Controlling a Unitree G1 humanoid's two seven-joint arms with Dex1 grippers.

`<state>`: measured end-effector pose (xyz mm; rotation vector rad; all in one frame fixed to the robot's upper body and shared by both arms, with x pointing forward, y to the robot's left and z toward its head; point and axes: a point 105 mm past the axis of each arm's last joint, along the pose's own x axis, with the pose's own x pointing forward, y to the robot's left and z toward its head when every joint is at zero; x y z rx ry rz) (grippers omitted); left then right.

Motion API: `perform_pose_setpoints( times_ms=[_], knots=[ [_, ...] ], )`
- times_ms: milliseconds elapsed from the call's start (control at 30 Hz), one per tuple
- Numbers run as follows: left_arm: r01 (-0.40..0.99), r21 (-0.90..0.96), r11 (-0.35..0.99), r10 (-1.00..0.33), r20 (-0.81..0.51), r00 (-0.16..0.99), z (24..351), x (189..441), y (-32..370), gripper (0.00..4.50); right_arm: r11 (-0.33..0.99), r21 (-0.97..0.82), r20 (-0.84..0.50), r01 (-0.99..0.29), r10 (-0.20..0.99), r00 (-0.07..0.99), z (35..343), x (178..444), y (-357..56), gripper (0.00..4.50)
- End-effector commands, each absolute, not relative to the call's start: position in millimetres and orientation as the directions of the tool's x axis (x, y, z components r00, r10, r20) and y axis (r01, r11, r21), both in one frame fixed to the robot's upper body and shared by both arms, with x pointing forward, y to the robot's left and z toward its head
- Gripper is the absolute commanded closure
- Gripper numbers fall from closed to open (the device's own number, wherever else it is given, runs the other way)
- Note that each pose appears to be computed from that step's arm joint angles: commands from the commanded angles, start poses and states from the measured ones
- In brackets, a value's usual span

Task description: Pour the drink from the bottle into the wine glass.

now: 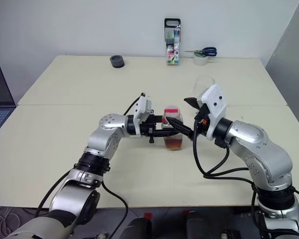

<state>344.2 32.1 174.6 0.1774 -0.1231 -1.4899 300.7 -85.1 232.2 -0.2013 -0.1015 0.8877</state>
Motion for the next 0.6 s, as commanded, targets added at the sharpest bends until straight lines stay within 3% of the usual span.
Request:
perform_pose_setpoints(
  times_ms=[33, 600],
  knots=[
    [0.966, 0.252, 0.057, -0.998, 0.000, 0.059, 189.1, 341.4, 30.2, 2.74, 0.602, -0.235, 0.046, -0.763, 0.791, 0.610, 243.4, 293.4, -85.0, 0.00],
    [0.962, 0.269, 0.056, -0.998, 0.005, 0.056, 193.5, 341.5, 29.4, 2.74, 0.563, -0.180, 0.036, -0.807, 0.824, 0.566, 247.0, 288.3, -80.0, 0.00]
  ],
)
